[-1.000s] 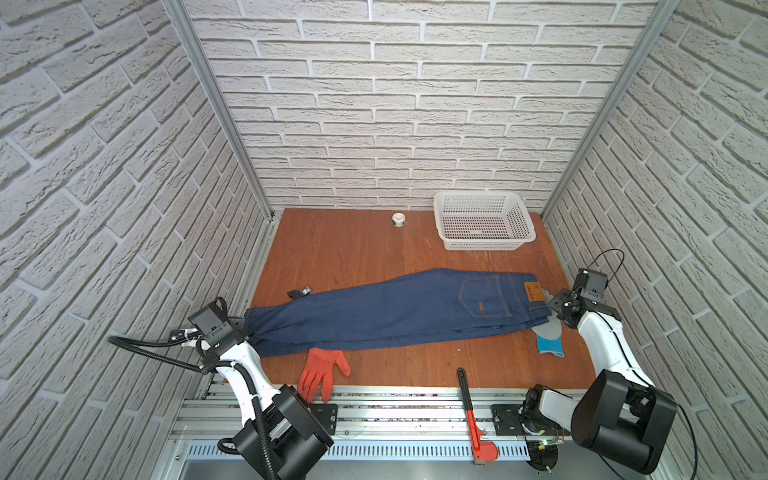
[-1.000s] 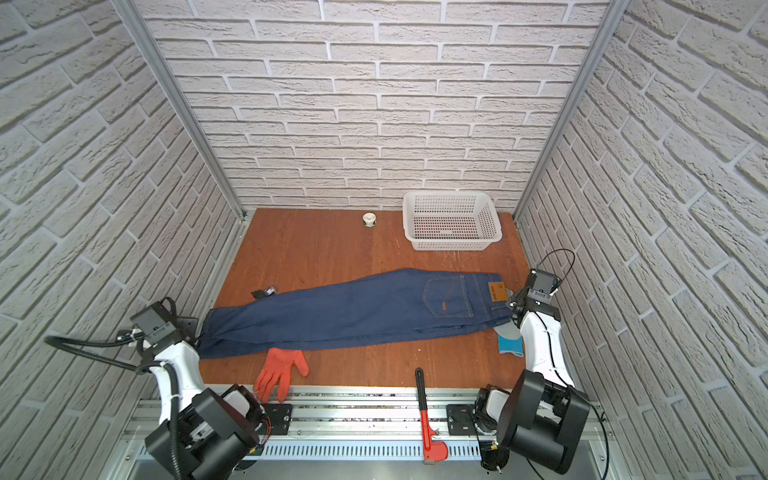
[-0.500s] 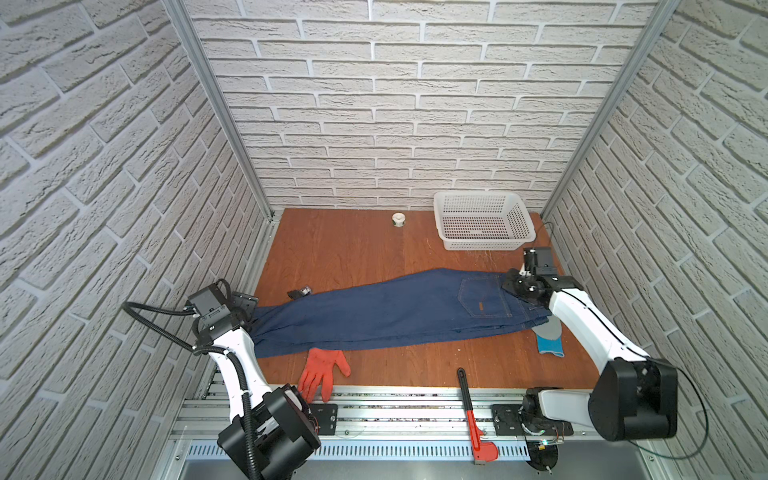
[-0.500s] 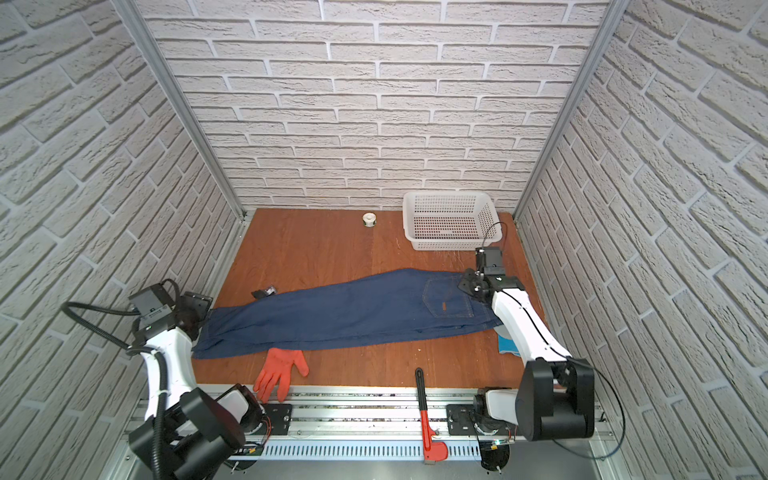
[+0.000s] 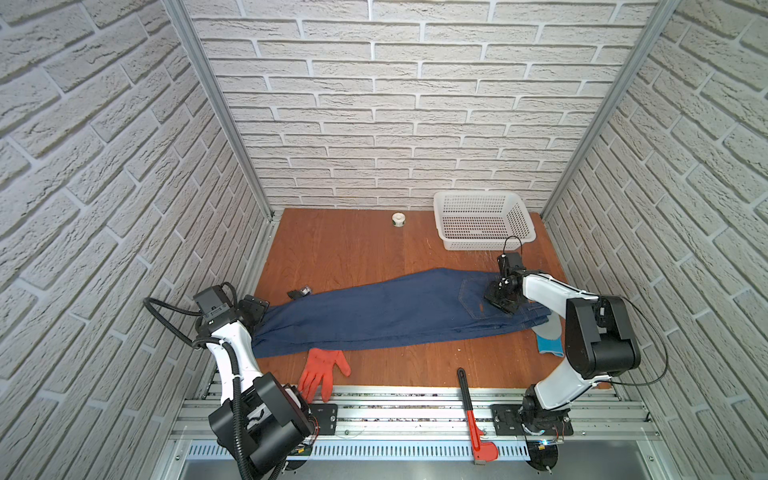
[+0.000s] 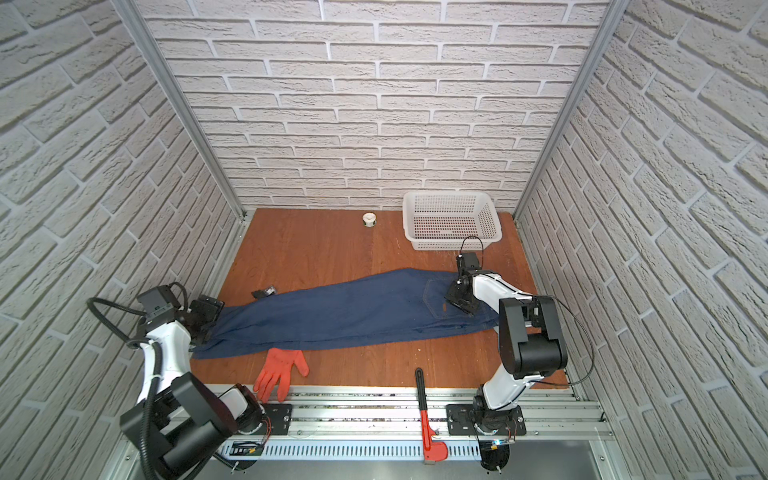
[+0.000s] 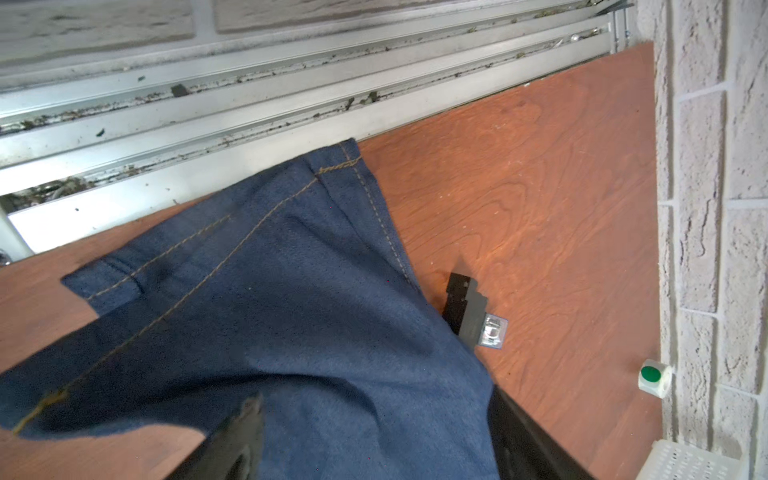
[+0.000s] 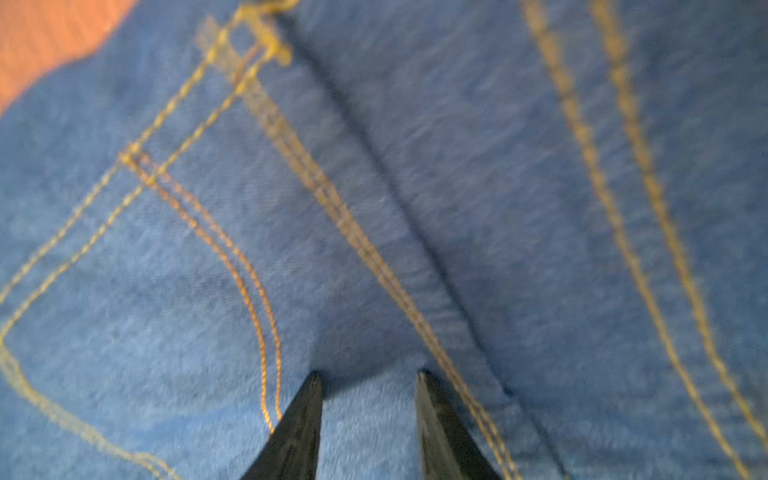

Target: Fold and stack the trousers

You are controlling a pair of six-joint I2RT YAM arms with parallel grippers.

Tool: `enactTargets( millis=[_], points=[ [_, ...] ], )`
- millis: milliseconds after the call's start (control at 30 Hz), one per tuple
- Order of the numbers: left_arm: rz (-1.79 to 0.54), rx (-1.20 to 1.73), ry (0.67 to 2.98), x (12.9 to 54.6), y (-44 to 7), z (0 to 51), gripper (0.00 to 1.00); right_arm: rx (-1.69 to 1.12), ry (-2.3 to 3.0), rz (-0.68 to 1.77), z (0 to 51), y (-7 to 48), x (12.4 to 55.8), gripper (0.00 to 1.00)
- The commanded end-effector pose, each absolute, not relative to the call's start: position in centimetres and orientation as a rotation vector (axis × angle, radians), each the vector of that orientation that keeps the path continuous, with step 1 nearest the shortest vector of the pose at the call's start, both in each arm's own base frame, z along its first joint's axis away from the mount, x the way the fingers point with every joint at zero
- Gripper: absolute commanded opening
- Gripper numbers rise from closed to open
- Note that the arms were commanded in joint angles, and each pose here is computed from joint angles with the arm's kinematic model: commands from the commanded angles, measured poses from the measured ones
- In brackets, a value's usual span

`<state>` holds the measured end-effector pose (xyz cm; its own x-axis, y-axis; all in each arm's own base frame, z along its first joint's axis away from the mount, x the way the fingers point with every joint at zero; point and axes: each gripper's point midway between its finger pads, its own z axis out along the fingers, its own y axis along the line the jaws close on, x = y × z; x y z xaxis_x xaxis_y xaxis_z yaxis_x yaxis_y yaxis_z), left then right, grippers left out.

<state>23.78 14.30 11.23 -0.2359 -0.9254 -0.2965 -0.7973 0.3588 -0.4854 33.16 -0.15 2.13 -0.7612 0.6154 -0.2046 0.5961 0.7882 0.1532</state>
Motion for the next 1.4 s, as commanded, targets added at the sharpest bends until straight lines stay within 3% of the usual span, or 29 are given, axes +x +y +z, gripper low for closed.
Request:
enactTargets(
  millis=[0, 200, 467, 633, 1000, 1367],
  points=[
    [-0.304, -1.511, 2.068, 23.0, 15.0, 11.3, 0.85, 1.065, 2.735, -0.013, 0.4, -2.7, 31.8, 0.39],
    [-0.275, -1.523, 2.049, 23.0, 15.8, 11.1, 0.84, 1.14, 2.726, -0.108, 0.1, -4.8, 30.9, 0.4],
    [-0.361, -1.51, 2.09, 24.7, 15.9, 9.4, 0.69, 1.138, 2.723, -0.093, 0.7, -5.1, 31.0, 0.39],
    [-0.251, -1.548, 2.135, 24.3, 16.3, 8.2, 0.75, 1.115, 2.714, -0.115, 1.5, -5.5, 31.0, 0.39],
    [-0.008, -1.524, 2.254, 25.2, 17.2, 6.1, 0.76, 1.095, 2.708, -0.083, 2.3, -5.1, 31.0, 0.38],
    [-0.011, -1.515, 2.332, 26.9, 16.4, 3.0, 0.85, 1.086, 2.718, -0.068, 2.2, -4.9, 30.9, 0.35]
  ],
)
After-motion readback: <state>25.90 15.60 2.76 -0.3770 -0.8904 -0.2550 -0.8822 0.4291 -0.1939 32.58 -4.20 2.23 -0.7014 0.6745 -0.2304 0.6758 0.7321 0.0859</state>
